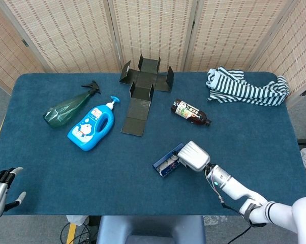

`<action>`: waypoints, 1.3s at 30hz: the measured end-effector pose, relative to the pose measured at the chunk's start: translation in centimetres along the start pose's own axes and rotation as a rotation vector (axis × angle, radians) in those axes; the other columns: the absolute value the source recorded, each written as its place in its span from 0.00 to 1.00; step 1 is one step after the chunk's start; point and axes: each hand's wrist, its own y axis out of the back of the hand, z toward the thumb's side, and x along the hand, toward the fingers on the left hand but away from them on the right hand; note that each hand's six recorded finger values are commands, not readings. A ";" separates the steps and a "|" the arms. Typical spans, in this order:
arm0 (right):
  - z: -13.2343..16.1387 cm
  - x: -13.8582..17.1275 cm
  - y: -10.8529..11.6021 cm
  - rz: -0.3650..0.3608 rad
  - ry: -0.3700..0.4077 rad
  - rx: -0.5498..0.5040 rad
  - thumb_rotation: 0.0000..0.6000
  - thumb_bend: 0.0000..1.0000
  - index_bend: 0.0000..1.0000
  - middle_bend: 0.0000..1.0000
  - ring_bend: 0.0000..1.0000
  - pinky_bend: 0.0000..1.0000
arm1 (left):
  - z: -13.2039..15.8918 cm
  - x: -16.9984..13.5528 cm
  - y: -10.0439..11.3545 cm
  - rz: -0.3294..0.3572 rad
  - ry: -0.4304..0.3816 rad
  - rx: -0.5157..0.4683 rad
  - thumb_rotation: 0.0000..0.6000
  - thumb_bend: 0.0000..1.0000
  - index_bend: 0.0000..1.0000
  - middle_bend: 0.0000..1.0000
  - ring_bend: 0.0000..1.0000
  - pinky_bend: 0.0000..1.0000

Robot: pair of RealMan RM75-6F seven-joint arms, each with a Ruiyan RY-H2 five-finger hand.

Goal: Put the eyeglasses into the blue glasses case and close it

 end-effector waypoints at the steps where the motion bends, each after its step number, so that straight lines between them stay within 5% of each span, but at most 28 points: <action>1: 0.0 -0.5 -0.1 0.005 0.000 0.010 1.00 0.54 0.72 1.00 1.00 0.90 | -0.1 0.0 0.1 0.001 0.001 0.002 1.00 0.30 0.23 0.26 0.23 0.30; 11: 1.5 -4.5 -0.5 0.015 0.019 0.044 1.00 0.54 0.71 0.99 1.00 0.90 | -0.4 -0.4 0.2 -0.001 0.009 -0.002 1.00 0.30 0.23 0.26 0.23 0.30; 20: 2.7 -7.1 -1.4 0.051 0.020 0.068 1.00 0.52 0.35 0.99 1.00 0.90 | -0.4 -0.3 0.0 -0.009 0.007 -0.005 1.00 0.30 0.23 0.26 0.23 0.30; 27: 3.0 -8.6 -1.3 0.072 0.006 0.098 1.00 0.34 0.10 0.98 1.00 0.90 | -0.6 -0.4 0.0 -0.013 0.013 -0.007 1.00 0.30 0.23 0.26 0.23 0.30; 39: 2.2 -7.2 1.1 0.009 -0.014 0.023 1.00 0.17 0.07 0.98 1.00 0.90 | -0.7 -0.3 0.1 -0.009 0.014 -0.007 1.00 0.30 0.23 0.26 0.23 0.30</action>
